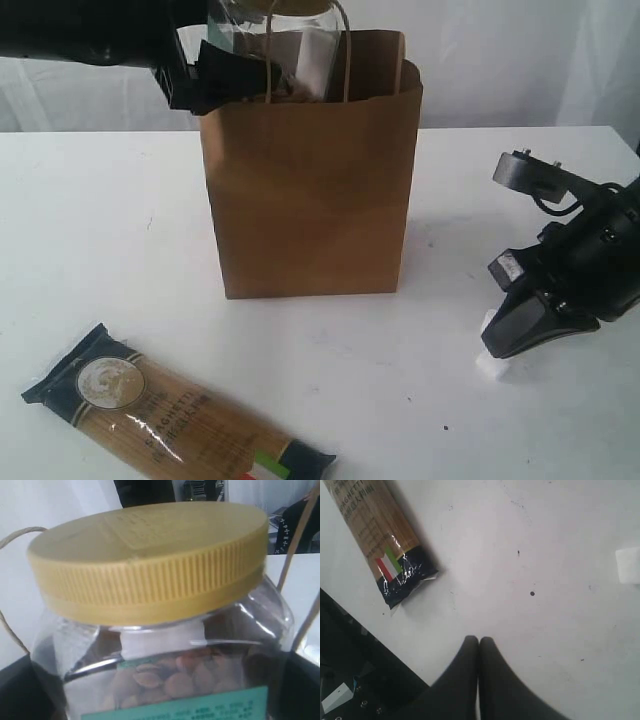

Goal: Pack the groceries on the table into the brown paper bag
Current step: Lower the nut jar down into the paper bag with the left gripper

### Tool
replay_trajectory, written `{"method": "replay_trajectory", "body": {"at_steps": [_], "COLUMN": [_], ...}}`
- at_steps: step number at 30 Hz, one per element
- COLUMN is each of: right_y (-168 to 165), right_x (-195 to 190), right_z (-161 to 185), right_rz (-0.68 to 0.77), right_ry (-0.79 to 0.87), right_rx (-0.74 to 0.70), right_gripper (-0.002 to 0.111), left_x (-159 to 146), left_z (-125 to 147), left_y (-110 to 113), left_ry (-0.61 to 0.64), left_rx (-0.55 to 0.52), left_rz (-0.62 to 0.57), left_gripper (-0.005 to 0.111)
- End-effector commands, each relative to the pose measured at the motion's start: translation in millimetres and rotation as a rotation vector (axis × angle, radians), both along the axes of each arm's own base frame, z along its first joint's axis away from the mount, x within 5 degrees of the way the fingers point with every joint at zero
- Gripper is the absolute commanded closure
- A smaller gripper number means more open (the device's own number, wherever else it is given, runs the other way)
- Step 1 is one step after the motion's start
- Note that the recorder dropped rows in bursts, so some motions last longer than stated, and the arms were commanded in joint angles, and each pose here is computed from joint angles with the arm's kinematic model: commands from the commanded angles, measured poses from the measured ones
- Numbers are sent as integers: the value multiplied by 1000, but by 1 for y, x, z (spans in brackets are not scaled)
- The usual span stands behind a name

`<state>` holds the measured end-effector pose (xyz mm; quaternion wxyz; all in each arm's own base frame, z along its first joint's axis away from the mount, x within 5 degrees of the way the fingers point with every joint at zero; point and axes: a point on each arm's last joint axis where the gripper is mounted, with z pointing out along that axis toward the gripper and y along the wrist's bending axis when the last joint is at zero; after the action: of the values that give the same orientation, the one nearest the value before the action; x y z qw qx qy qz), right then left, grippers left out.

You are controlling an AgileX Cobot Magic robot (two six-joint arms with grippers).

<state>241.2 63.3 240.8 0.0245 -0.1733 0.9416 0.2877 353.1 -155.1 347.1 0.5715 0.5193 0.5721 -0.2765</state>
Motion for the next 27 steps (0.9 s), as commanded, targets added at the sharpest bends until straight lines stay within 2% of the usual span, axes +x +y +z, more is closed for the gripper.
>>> {"method": "replay_trajectory", "body": {"at_steps": [1,10,13,15,17,18,19,21,23,25,27], "right_y": [-1,-1,-1,-1,-1,-1,-1,-1,-1,-1,-1], "right_x": [0,0,0,0,0,0,0,0,0,0,0], "right_z": [4,4,4,4,4,4,4,4,4,4,4], "right_rz": [7,7,7,7,7,7,7,7,6,6,6], "right_ry": [-16,-16,-16,-16,-16,-16,-16,-16,-16,-16,-16], "right_rx": [5,5,5,5,5,5,5,5,7,7,7], "right_gripper": [108,108,108,108,108,108,108,108,108,108,108], "left_x": [-3,-3,-2,-4,-4,1,4,3,6,8,7], "left_z": [11,6,9,15,12,9,9,9,3,2,0], "left_y": [0,1,1,-1,0,2,3,-2,0,0,-1], "left_ry": [55,46,48,9,-82,-115,-57,154,118,191,208], "left_rx": [-85,-15,-50,-112,-33,25,-16,-140,-65,-100,-95], "left_rz": [15,13,16,-14,-19,31,68,79,109,129,119], "left_gripper": [2,1,1,1,1,1,2,2,2,2,2]}}
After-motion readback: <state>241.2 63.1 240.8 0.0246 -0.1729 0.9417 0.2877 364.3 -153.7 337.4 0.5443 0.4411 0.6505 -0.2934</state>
